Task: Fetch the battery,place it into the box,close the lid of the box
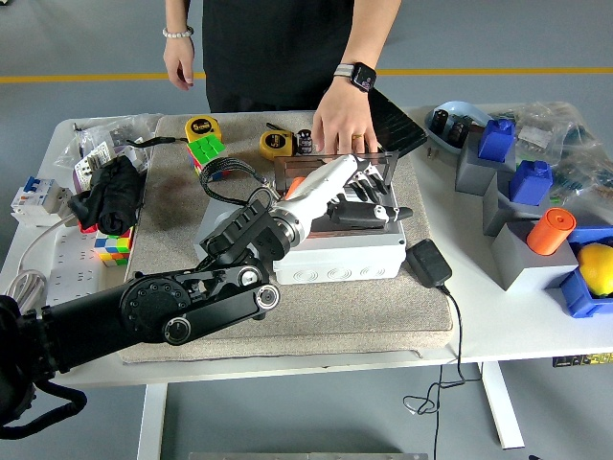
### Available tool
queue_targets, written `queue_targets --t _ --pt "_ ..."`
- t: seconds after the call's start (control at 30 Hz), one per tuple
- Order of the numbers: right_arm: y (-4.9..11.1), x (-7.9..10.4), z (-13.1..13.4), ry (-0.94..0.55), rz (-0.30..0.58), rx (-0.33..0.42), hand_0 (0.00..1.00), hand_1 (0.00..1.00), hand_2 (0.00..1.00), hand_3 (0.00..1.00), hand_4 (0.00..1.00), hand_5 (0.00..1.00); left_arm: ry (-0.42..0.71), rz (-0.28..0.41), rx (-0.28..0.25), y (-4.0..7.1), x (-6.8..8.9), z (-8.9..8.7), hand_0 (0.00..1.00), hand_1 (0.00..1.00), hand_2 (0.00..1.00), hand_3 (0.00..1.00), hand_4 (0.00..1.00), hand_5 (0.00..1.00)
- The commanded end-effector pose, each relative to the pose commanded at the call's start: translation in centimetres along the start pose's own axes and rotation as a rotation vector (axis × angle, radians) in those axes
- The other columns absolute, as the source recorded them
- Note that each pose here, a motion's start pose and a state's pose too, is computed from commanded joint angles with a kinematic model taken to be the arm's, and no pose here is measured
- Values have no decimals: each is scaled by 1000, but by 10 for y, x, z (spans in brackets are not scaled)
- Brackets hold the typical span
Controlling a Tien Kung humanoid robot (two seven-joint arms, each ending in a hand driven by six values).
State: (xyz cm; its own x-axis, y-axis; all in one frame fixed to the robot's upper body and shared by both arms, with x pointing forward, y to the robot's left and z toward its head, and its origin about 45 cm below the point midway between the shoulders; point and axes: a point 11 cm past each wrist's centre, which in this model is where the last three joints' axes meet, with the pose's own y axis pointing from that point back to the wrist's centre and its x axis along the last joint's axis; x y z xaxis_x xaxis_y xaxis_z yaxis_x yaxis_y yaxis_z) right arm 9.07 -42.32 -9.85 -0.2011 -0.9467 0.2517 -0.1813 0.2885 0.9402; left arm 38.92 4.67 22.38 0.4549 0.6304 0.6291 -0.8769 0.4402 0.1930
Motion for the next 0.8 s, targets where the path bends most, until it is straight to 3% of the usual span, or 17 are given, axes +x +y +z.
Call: queue_targets --t 0.33,0.57,0.8 --pt "0 -1 1 -8 -1 0 576 642 667 585 948 477 46 26 -29 13 19 4 292 551 513 536 998 572" --pt "0 -1 1 -14 -2 0 577 642 666 585 948 477 57 44 -12 28 32 -10 293 553 514 538 998 576" --pt "0 -1 2 -15 0 0 575 642 666 585 948 477 71 71 10 35 46 -22 295 555 519 545 998 580"
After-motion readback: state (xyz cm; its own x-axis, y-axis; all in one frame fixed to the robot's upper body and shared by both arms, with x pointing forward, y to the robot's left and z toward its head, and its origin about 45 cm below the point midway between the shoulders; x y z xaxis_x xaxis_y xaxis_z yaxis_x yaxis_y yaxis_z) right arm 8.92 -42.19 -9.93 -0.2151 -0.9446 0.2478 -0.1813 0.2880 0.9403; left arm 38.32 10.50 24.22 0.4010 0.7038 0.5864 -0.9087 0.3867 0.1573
